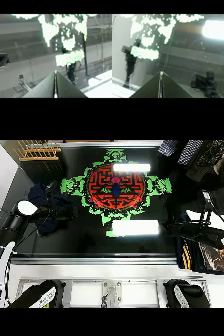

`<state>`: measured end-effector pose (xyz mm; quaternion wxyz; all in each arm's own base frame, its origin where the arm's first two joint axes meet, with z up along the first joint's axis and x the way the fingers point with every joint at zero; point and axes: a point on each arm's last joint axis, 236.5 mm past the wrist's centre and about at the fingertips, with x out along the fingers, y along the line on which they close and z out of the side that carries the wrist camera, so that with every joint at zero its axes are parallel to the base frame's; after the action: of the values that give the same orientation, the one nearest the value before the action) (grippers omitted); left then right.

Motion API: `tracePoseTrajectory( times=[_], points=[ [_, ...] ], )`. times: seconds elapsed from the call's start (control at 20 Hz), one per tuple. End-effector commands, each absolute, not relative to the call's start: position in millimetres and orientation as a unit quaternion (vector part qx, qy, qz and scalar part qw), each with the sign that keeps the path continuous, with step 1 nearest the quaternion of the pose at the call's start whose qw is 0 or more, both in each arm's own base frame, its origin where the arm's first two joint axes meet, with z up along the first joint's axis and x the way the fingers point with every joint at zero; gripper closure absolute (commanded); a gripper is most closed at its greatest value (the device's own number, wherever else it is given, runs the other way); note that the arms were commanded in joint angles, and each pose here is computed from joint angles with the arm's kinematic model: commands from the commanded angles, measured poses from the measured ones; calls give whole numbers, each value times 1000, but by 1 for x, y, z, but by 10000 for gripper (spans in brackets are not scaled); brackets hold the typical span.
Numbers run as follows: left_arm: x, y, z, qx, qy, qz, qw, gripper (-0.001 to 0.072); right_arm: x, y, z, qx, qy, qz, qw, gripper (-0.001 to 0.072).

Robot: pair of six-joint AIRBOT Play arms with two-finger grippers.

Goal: Fold the clothes and pants, and hang the long-sleeved shirts on hangers.

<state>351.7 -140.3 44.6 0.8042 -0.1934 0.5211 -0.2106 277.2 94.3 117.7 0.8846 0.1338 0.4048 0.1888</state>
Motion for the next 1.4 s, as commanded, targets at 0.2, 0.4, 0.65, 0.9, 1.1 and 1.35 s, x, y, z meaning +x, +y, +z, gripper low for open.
tracePoseTrajectory(
  times=[0.2, 0.4, 0.65, 0.9, 1.1, 1.35],
  points=[
    [352, -140, 45, -193, 521, -211, 804, 700, 277, 95, 118, 134, 405, 189, 884, 697],
    [352, -140, 45, -193, 521, -211, 804, 700, 277, 95, 118, 134, 405, 189, 884, 697],
    [361, -133, 47, -199, 507, -199, 815, 700, 277, 95, 117, 134, 405, 189, 884, 697],
    [387, -82, 52, -232, 469, -137, 841, 700, 277, 95, 117, 134, 405, 189, 884, 697],
    [406, -23, 57, -226, 425, -82, 873, 109, 277, 95, 118, 134, 405, 189, 884, 696],
    [424, 54, 16, -122, 471, 12, 874, 16, 277, 95, 118, 134, 405, 189, 884, 697]
  ],
)
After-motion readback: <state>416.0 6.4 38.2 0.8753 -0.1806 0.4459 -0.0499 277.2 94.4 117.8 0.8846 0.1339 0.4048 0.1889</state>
